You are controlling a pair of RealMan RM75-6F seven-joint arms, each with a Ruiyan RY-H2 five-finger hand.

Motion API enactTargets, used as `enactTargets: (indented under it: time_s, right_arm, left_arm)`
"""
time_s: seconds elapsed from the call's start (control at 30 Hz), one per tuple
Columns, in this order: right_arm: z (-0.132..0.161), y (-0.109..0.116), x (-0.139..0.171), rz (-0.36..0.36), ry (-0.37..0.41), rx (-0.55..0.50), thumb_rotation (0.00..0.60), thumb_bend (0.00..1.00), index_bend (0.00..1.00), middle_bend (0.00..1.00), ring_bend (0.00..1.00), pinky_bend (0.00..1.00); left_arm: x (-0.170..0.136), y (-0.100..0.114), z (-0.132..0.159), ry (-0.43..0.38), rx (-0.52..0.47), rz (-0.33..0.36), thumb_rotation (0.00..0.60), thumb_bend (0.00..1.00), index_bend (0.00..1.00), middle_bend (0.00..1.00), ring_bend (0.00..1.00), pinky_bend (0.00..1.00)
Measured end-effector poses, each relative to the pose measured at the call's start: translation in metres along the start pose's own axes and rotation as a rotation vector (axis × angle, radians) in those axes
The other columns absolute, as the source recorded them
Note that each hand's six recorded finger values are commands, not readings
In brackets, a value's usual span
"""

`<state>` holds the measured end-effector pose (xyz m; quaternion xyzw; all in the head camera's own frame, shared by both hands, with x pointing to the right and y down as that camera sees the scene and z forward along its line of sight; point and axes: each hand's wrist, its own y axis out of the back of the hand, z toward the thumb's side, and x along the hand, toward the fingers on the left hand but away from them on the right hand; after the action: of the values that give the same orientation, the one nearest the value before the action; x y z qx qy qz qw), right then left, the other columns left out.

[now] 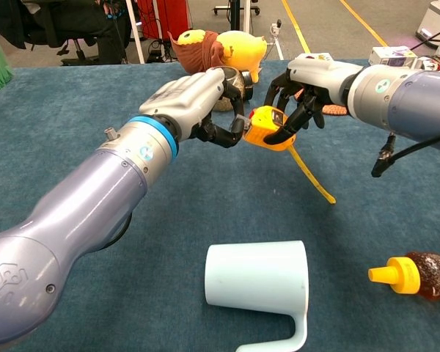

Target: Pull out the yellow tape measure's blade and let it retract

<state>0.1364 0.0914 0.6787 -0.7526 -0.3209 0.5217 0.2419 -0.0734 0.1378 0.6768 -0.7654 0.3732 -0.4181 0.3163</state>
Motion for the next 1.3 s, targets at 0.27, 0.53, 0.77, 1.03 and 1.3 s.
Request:
enactTargets:
  time_s: [0.27, 0.53, 0.77, 1.03, 1.3]
  right_arm:
    - [-0.001, 0.0, 0.0, -0.001, -0.004, 0.001, 0.513, 0.26, 0.59, 0.55, 0.62, 0.65]
    - [-0.004, -0.001, -0.001, 0.005, -0.009, 0.011, 0.516, 0.26, 0.59, 0.55, 0.63, 0.65]
    - [-0.005, -0.001, 0.0, 0.005, -0.006, 0.035, 0.513, 0.26, 0.59, 0.56, 0.63, 0.65]
    - [-0.007, 0.0, 0.002, 0.006, 0.004, 0.083, 0.515, 0.26, 0.59, 0.56, 0.63, 0.65]
    - [-0.009, 0.002, 0.006, 0.003, 0.019, 0.145, 0.516, 0.26, 0.6, 0.56, 0.63, 0.65]
  left_arm:
    - [0.0, 0.002, 0.0, -0.002, -0.009, 0.015, 0.6, 0.55, 0.56, 0.27, 0.16, 0.4]
    - [-0.003, 0.006, -0.009, 0.006, -0.001, 0.013, 0.599, 0.55, 0.56, 0.28, 0.16, 0.4]
    - [-0.009, 0.011, -0.019, 0.015, 0.001, -0.004, 0.597, 0.55, 0.56, 0.28, 0.16, 0.4]
    - [-0.015, 0.016, -0.032, 0.029, 0.005, -0.024, 0.599, 0.55, 0.57, 0.28, 0.16, 0.39]
    - [-0.023, 0.024, -0.05, 0.049, 0.011, -0.044, 0.6, 0.55, 0.56, 0.28, 0.16, 0.39]
